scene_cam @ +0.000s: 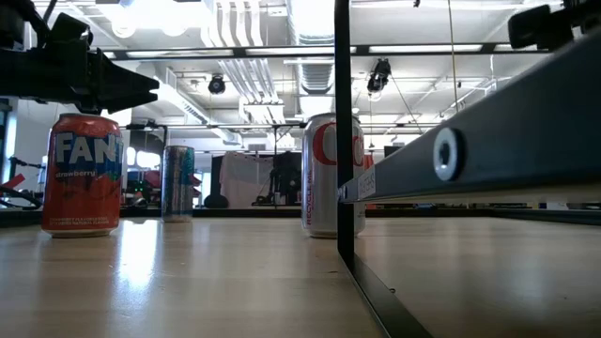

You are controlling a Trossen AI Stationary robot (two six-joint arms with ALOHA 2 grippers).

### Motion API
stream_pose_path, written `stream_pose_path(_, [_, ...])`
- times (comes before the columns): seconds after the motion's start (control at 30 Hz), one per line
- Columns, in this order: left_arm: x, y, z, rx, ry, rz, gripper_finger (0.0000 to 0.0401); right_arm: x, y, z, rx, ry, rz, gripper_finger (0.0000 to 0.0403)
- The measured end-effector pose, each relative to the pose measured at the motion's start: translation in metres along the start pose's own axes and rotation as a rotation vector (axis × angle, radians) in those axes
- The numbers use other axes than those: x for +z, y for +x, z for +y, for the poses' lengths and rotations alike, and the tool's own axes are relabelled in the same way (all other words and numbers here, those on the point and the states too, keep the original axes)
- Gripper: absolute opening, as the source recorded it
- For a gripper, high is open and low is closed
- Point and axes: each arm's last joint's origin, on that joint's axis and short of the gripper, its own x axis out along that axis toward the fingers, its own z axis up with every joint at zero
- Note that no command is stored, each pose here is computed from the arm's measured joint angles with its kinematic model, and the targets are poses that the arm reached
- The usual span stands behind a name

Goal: Place canned beverage on shelf
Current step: Put the white soda can aligned with the white soda can on the shelf

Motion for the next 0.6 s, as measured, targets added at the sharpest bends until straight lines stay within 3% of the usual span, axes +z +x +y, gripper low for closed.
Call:
stream_pose_path(0.13, [0.000, 0.000, 0.000, 0.000, 0.000, 0.000, 0.0343, 0.014, -0.008, -0.008, 0.042, -0.186, 0.061, 0.0329])
stream_pose_path(0.33, [0.000, 0.000, 0.000, 0.000, 0.000, 0.000, 0.0343, 0.027, -0.013, -0.016, 0.103, -0.717, 0.086, 0.0329])
stream_pose_path(0.47, [0.000, 0.000, 0.000, 0.000, 0.000, 0.000, 0.0343, 0.027, -0.010, -0.013, 0.133, -0.883, 0.024, 0.0329])
stream_pose_path(0.6, [0.000, 0.000, 0.000, 0.000, 0.000, 0.000, 0.0343, 0.020, 0.001, -0.009, 0.076, -1.019, -0.027, 0.0329])
